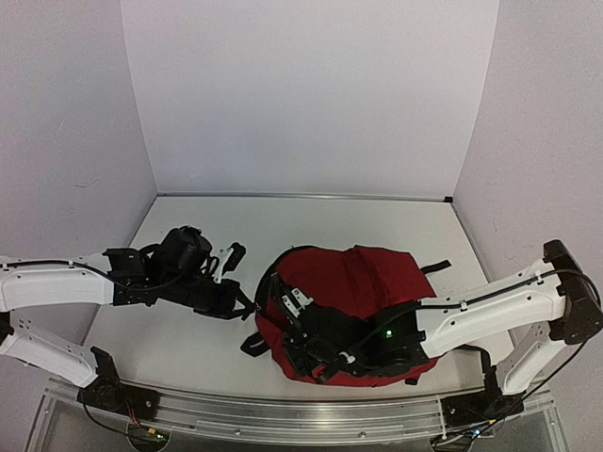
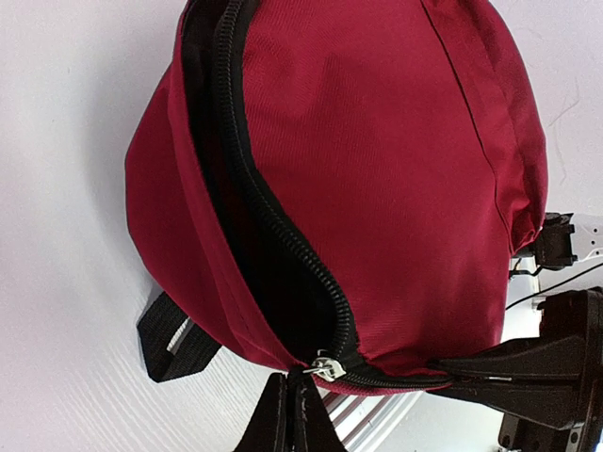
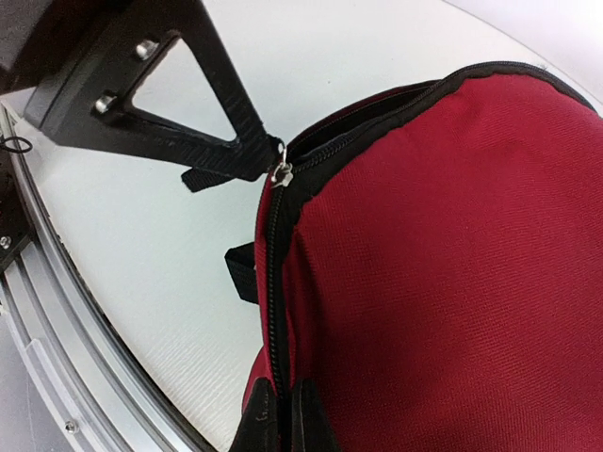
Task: Pack the student bag
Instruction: Zip the student bag at the center of the board.
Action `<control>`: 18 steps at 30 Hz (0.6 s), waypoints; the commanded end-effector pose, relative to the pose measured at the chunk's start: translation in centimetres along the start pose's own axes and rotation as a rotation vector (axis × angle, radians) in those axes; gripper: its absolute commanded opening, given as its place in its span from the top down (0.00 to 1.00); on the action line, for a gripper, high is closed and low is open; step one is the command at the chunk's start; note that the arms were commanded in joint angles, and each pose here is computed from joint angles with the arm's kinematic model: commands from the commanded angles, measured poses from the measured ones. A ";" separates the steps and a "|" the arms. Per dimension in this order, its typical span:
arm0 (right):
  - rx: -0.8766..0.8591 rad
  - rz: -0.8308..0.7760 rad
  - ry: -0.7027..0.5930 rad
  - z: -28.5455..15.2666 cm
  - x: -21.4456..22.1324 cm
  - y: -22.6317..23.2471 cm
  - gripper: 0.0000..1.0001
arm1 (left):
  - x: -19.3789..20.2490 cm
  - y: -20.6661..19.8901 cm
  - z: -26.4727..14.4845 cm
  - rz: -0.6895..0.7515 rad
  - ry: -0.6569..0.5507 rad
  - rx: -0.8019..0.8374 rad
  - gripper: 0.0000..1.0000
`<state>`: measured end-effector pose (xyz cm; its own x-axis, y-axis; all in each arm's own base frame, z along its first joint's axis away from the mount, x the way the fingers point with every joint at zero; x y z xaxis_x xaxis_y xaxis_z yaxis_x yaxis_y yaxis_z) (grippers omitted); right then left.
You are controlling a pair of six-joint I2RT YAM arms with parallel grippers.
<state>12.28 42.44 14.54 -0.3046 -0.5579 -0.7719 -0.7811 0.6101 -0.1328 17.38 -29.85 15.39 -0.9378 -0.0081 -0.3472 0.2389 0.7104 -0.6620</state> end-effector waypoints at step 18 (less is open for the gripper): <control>-0.131 -0.042 0.095 -3.9 1.5 2.4 1.00 | -14.3 5.7 -0.8 -0.006 -0.404 -0.195 1.00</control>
<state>11.37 42.03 14.87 -0.3094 -0.5752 -0.7572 -0.7970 0.5912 -0.1235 23.84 -29.04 14.36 -0.9104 -0.0408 -0.4117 0.2502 0.7382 -0.6265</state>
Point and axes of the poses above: each gripper's point midway between its finger pads, its own z axis out along the fingers, its own y axis along the line the jaws close on, x = y × z, the point moved 1 cm from there along -z, back along the fingers, and after that the axes turned 12 degrees about -z, right-handed, at the moved point
